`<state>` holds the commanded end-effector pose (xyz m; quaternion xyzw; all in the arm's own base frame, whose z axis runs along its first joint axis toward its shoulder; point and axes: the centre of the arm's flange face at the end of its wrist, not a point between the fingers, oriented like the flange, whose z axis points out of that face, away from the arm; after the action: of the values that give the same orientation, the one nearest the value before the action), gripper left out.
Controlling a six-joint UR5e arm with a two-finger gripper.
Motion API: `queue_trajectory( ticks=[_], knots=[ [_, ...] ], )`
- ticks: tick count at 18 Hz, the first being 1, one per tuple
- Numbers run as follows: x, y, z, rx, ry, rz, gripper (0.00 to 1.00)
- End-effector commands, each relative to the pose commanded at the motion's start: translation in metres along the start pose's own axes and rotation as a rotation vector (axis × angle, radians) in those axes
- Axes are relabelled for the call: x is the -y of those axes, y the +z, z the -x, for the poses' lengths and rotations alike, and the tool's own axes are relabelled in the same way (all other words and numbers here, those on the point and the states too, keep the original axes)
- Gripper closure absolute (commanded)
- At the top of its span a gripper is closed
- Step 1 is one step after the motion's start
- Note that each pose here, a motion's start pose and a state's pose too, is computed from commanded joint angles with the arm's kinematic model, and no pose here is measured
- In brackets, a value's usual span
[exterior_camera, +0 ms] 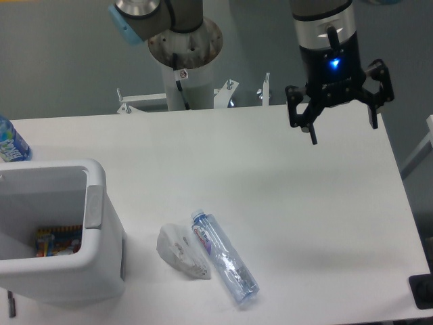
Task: Place the trash in the trash can
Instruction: 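Move the open gripper toward the crumpled white tissue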
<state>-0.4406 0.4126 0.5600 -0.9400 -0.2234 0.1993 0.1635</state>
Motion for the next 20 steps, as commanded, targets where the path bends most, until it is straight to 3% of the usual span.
queue_trajectory(
  ticks=[10,17,20],
  knots=[
    [-0.001,0.006,-0.007,-0.01,0.022,0.002,0.0],
    [-0.012,0.034,-0.021,-0.041,0.01,0.051,0.0],
    [-0.001,0.043,-0.068,-0.088,-0.008,0.056,0.0]
  ],
)
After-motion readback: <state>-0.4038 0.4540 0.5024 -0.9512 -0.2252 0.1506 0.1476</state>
